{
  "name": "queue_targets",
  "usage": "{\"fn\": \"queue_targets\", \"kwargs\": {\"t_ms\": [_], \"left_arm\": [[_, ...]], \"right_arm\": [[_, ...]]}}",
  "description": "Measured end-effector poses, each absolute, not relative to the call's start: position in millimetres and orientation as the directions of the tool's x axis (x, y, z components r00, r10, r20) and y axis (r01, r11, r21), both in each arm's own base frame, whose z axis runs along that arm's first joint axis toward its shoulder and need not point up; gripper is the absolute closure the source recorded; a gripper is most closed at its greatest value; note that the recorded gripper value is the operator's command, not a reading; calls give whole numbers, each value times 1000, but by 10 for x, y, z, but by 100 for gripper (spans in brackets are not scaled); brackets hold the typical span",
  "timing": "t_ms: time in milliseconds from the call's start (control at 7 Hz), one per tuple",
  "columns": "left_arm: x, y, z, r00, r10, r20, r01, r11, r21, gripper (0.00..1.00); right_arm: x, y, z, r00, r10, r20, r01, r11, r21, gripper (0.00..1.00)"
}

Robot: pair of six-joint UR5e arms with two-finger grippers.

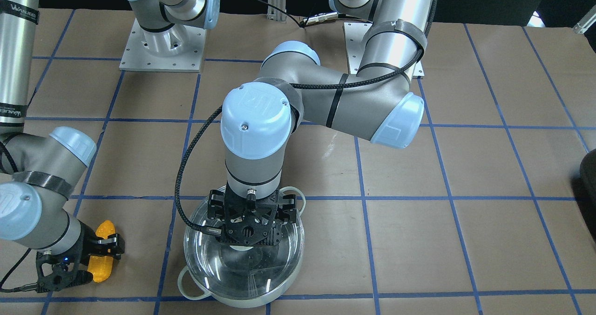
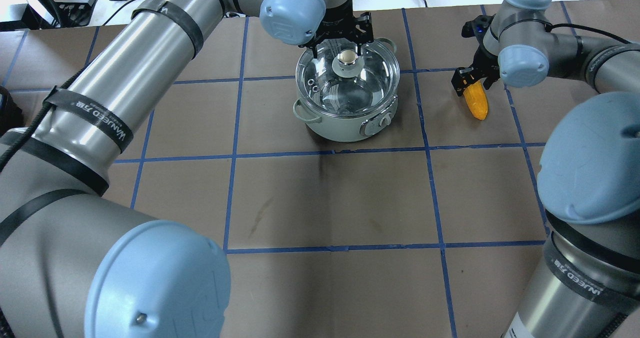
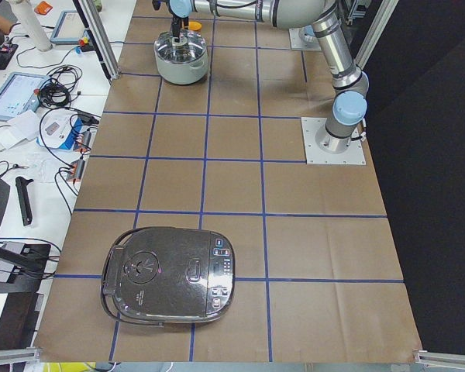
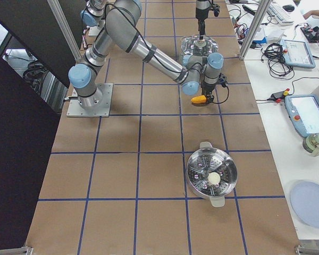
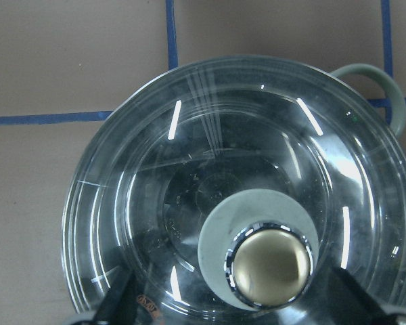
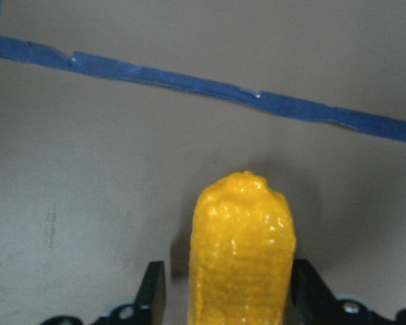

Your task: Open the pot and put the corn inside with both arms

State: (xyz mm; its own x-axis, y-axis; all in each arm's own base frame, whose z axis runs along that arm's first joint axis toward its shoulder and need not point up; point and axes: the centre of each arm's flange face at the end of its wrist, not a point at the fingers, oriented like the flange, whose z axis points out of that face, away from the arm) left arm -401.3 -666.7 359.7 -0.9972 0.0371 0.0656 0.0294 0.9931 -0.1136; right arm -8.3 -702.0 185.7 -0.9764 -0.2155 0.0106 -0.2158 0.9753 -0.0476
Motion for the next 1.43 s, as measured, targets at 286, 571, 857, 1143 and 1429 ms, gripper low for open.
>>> {"fn": "queue_targets", "kwargs": {"t_ms": [286, 571, 857, 1143, 1429], "left_arm": [[-4149, -6616, 3516, -997, 35, 66, 28, 994, -109, 0], [-4209, -6598, 3444, -997, 37, 62, 31, 994, -101, 14], [-4217, -6596, 3439, -997, 48, 60, 41, 994, -103, 82], [-4217, -6596, 3452, -997, 53, 60, 46, 993, -107, 83], [-4161, -6550, 3729, -997, 54, 63, 44, 989, -140, 83]], "right_arm": [[-95, -7019, 1966, -977, -213, 7, -213, 976, -38, 85], [-97, -6957, 2480, -979, -205, 7, -206, 978, -23, 86], [-17, -6688, 3309, -984, -178, 4, -178, 984, -28, 86], [115, -6281, 3994, -987, -163, -5, -163, 986, -15, 86], [327, -6101, 4188, -990, -138, -13, -138, 990, 0, 86]]}}
